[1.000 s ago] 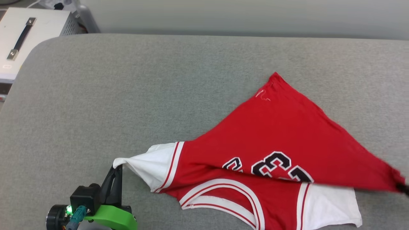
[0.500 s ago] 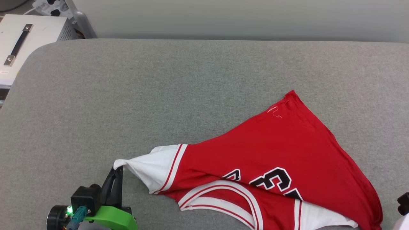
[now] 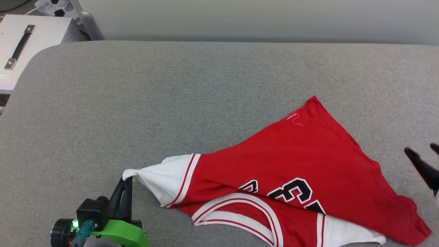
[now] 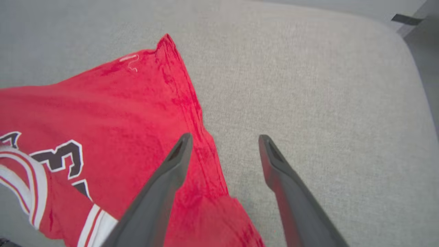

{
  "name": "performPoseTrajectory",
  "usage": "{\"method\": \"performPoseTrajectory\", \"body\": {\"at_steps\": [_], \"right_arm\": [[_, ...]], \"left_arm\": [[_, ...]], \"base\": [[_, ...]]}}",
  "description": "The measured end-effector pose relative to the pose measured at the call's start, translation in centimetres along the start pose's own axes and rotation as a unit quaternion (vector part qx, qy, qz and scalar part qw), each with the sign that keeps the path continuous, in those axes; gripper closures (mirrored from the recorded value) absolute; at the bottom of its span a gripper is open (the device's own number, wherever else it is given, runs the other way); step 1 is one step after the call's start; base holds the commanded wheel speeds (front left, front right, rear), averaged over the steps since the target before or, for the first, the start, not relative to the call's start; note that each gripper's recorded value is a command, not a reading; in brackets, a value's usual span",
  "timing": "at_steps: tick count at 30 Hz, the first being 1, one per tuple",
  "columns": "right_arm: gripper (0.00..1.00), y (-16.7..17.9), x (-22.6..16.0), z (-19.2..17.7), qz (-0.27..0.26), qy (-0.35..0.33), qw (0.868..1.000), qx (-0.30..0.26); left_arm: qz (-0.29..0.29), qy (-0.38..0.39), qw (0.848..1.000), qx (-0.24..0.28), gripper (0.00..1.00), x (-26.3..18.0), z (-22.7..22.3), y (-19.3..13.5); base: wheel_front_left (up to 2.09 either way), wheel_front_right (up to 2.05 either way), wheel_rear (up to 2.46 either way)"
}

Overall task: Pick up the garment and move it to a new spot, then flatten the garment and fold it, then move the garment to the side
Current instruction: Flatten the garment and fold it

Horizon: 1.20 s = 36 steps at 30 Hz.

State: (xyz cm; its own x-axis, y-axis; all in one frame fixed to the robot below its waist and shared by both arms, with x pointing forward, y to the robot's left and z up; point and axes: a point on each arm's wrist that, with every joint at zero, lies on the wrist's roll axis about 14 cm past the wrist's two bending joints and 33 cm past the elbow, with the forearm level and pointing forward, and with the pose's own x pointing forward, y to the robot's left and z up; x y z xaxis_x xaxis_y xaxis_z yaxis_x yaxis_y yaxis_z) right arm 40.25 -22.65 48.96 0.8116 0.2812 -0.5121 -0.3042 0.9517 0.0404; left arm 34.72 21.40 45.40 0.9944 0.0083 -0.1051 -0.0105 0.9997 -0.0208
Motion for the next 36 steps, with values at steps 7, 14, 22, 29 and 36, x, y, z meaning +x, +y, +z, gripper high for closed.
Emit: {"method": "performPoseTrajectory", "body": {"at_steps": [7, 14, 22, 29, 36], "right_arm": [[0.00, 3.1, 3.3, 8.0, 0.042, -0.058, 0.995, -0.069], [0.00, 5.1, 8.6, 9.1, 0.073, 0.038, 0.987, -0.141], [0.00, 5.6, 14.0, 4.8, 0.085, 0.210, 0.955, -0.190], [0.00, 6.9, 18.4, 0.8, 0.103, 0.275, 0.931, -0.216], [0.00, 7.4, 20.7, -3.2, 0.119, 0.308, 0.918, -0.219]], "left_arm": [[-0.002, -0.001, 1.000, -0.001, 1.00, 0.8, 0.1, -0.2], [-0.002, -0.010, 1.000, -0.001, 1.00, 2.4, 0.6, -0.5], [0.007, -0.003, 1.000, -0.005, 1.00, 3.5, 0.0, -0.5], [0.013, 0.009, 1.000, -0.004, 1.00, 4.3, -0.8, -0.3], [0.026, 0.026, 0.999, -0.006, 1.00, 4.2, -2.0, 0.2]], "base": [[0.00, 0.00, 0.00], [0.00, 0.00, 0.00], [0.00, 0.00, 0.00], [0.00, 0.00, 0.00], [0.00, 0.00, 0.00]]}}
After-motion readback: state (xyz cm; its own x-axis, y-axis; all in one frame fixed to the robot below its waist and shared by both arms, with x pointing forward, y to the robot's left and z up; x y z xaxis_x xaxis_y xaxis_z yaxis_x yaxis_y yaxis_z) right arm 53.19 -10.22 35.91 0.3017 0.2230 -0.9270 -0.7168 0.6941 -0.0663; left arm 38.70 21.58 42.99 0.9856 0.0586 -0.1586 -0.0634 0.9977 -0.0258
